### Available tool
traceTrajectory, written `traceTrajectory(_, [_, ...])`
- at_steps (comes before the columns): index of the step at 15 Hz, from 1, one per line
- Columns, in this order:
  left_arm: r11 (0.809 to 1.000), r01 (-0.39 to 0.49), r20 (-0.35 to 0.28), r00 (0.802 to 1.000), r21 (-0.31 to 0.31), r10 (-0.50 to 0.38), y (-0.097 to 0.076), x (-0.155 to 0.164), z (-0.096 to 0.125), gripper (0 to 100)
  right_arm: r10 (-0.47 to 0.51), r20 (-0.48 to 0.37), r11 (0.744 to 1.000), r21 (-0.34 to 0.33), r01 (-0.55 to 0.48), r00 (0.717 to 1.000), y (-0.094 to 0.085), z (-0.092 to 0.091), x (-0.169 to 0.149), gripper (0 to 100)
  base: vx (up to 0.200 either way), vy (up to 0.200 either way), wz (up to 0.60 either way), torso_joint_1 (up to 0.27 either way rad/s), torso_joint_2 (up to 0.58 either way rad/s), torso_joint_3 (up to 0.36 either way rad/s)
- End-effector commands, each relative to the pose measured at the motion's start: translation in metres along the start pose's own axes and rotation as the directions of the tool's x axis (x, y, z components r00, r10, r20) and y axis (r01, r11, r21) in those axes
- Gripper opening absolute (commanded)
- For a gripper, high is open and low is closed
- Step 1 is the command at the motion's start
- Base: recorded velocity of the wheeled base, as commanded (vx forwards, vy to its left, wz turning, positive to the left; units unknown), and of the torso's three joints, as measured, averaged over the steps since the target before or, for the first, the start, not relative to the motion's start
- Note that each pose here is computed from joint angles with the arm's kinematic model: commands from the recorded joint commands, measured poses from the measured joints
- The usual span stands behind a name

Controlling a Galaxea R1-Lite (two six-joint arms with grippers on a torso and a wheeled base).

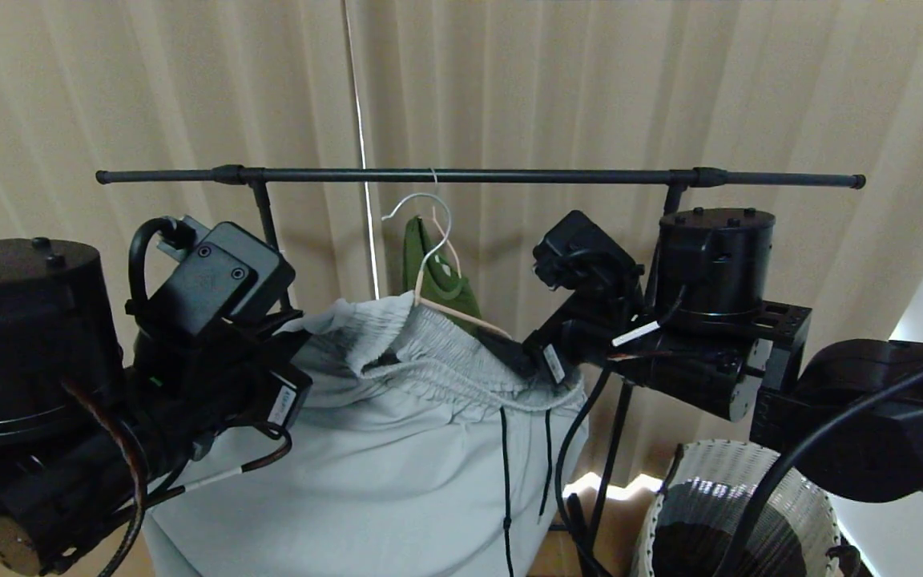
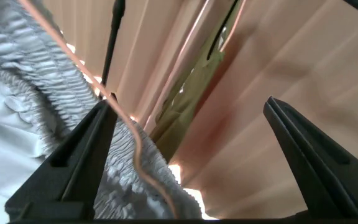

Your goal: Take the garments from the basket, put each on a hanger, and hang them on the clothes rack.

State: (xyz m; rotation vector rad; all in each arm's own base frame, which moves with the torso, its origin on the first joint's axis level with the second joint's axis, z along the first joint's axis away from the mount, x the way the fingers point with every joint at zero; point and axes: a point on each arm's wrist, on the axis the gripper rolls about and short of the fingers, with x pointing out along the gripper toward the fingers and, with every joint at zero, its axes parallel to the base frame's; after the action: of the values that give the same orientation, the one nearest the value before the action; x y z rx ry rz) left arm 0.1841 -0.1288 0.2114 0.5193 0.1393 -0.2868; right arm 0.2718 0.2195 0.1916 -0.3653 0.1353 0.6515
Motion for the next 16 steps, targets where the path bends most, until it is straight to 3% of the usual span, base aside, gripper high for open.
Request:
traceTrajectory(1, [1.0,0.003,0.017,1.0,-0.004,-0.003,0.001,-0.005,0.002,0,0.002,-0.008,1.0,-0.004,-0.002,1.0,0.001,-0.003,0.004,100,0.0,0.0,0.0,0.0,0.0,0.0])
traceTrajectory(7, [0.999,0.026,0.07,0.997,-0.032,-0.024,-0.004,-0.011,0.009,0,0.002,-0.008,1.0,-0.01,-0.002,1.0,0.001,-0.003,0.003,100,0.0,0.0,0.0,0.0,0.0,0.0])
traceTrajectory(8, [0.999,0.028,0.071,0.997,-0.031,-0.026,-0.004,-0.012,0.009,0,0.002,-0.008,1.0,-0.01,-0.002,1.0,0.001,-0.003,0.003,0,0.0,0.0,0.0,0.0,0.0,0.0])
traceTrajectory(16, [0.999,0.047,0.067,0.997,-0.022,-0.045,-0.008,-0.016,0.005,0,-0.008,0.024,1.0,-0.006,0.008,1.0,0.0,-0.001,0.003,0,0.0,0.0,0.0,0.0,0.0,0.0])
